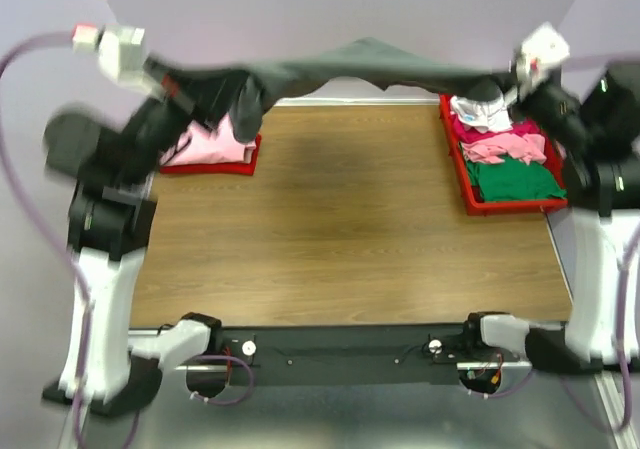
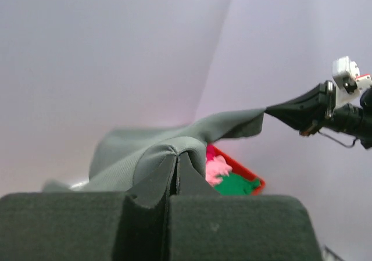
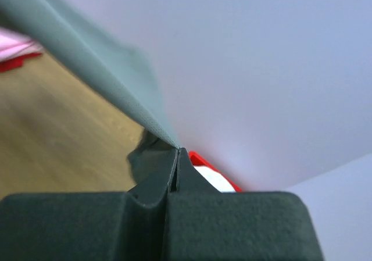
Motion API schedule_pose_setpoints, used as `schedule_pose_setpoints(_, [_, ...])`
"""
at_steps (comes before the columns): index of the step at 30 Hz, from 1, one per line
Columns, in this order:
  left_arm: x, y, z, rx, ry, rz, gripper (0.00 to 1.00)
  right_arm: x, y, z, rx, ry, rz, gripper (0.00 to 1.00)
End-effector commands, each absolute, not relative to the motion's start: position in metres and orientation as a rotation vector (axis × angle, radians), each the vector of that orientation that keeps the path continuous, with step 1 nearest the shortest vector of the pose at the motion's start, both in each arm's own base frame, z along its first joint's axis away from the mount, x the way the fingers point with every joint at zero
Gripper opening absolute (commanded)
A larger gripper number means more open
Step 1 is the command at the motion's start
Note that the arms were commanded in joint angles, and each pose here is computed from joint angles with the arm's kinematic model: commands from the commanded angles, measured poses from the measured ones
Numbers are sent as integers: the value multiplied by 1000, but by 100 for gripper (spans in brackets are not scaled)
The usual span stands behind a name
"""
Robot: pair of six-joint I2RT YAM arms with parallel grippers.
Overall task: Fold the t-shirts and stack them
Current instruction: Flatten the tshirt out
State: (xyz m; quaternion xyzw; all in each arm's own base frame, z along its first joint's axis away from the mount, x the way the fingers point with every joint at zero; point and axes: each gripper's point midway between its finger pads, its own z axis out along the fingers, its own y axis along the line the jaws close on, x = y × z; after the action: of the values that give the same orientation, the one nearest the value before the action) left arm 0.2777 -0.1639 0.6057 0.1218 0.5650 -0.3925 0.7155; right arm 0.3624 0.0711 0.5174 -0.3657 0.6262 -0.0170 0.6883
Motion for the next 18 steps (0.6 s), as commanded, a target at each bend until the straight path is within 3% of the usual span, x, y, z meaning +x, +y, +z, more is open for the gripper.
schedule_pose_setpoints(1, [235,-170,531,328,1346,-926,0,318,74,442,-1023,1475,-36,0])
schedule_pose_setpoints(4, [208,-181,450,350,1517,-1043,0,285,68,371,-1159,1570,-44,0])
schedule_pose_setpoints(5, [201,-190,355,319,1743,-1140,0,254,69,319,-1267,1677,36,0])
schedule_pose_setpoints(6, [196,-194,354,347,1745,-1167,0,248,69,324,-1263,1657,22,0])
schedule_pose_setpoints(7, [179,-194,337,329,1774,-1217,0,228,69,281,-1362,1739,98,0])
schedule_pose_setpoints(8, [170,-196,288,298,1899,-1255,0,215,69,266,-1410,1755,118,0])
schedule_pose_setpoints(12, [126,-199,217,283,2119,-1349,0,171,64,209,-1524,1855,207,1])
schedule_pose_setpoints(13, [113,-202,199,300,2180,-1381,12,164,63,199,-1537,1876,220,11])
schedule_pose_setpoints(15, [94,-200,188,333,2251,-1414,23,163,62,197,-1526,1898,222,36])
schedule_pose_setpoints(17, [91,-196,204,367,2215,-1380,40,166,62,198,-1515,1907,232,50])
schedule_pose_setpoints(18, [93,-190,203,360,2236,-1315,54,170,64,201,-1504,1902,234,53])
